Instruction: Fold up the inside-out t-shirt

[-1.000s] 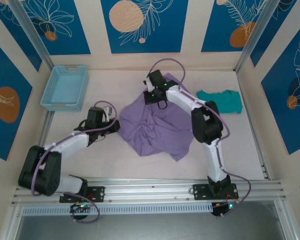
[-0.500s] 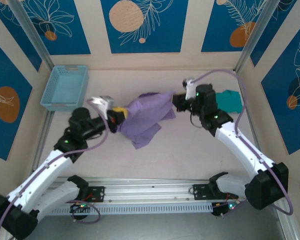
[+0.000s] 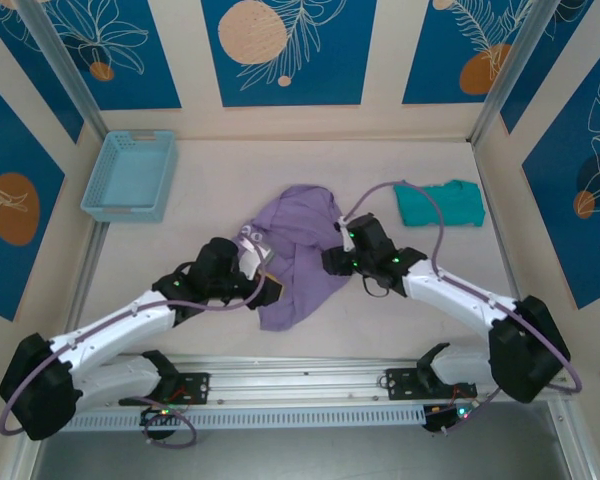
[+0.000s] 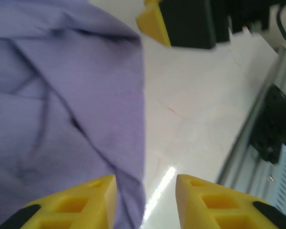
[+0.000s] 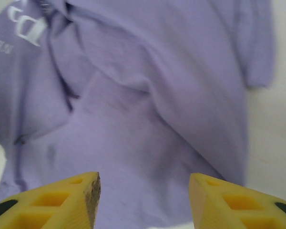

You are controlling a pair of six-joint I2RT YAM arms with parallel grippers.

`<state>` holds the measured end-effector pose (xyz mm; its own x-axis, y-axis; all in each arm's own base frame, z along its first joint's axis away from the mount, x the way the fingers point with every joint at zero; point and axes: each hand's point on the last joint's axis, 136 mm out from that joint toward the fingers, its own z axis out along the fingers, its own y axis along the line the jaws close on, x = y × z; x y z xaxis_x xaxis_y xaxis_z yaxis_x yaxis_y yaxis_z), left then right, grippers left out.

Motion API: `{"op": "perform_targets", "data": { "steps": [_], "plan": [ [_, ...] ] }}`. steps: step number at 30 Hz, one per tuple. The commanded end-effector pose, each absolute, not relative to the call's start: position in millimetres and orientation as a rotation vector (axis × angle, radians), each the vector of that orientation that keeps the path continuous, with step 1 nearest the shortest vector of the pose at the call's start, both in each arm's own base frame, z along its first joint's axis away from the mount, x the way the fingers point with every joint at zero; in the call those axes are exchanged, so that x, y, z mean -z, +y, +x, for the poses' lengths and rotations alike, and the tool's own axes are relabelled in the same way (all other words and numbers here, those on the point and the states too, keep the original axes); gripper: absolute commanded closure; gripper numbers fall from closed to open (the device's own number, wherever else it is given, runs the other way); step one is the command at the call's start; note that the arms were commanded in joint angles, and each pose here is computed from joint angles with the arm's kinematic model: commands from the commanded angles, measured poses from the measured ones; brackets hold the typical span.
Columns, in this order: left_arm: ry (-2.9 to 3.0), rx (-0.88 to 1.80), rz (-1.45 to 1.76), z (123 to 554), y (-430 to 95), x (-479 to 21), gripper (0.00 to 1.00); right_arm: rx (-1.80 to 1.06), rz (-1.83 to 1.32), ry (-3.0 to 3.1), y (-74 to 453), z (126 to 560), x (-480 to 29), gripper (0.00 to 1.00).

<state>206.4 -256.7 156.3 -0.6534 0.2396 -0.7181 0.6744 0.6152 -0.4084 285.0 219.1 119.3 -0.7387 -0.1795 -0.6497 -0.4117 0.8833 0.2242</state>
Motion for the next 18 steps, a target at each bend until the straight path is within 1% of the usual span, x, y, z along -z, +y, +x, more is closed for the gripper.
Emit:
{"op": "perform_targets", "data": {
  "steps": [1,5,8,11,12,14,16,18],
  "plan": [
    [2.249,0.75,0.417,242.2,-218.8,-160.1,0.61,-0.448,-0.545,2.366,247.1,295.2,-119.3,0.46],
    [2.305,0.732,0.201,257.1,-192.1,-146.2,0.58,-0.407,-0.62,2.397,271.8,300.2,-106.0,0.43],
    [2.301,0.722,0.164,259.7,-186.6,-143.6,0.57,-0.333,-0.588,2.452,277.0,314.5,-87.8,0.43],
    [2.306,0.732,0.176,259.8,-189.1,-142.6,0.56,-0.3,-0.565,2.489,282.7,325.1,-72.5,0.45],
    [2.311,0.736,0.183,260.0,-190.5,-141.6,0.56,-0.299,-0.558,2.489,284.4,327.4,-71.3,0.48],
    [2.327,0.751,0.205,259.1,-194.4,-137.1,0.56,-0.302,-0.552,2.486,285.9,329.9,-71.0,0.58],
    [2.339,0.779,0.244,257.4,-201.9,-133.6,0.56,-0.298,-0.538,2.479,283.2,331.3,-74.9,0.72],
    [2.347,0.793,0.289,255.5,-210.1,-129.5,0.56,-0.306,-0.523,2.478,278.9,329.9,-79.5,0.83]
  ]
}}
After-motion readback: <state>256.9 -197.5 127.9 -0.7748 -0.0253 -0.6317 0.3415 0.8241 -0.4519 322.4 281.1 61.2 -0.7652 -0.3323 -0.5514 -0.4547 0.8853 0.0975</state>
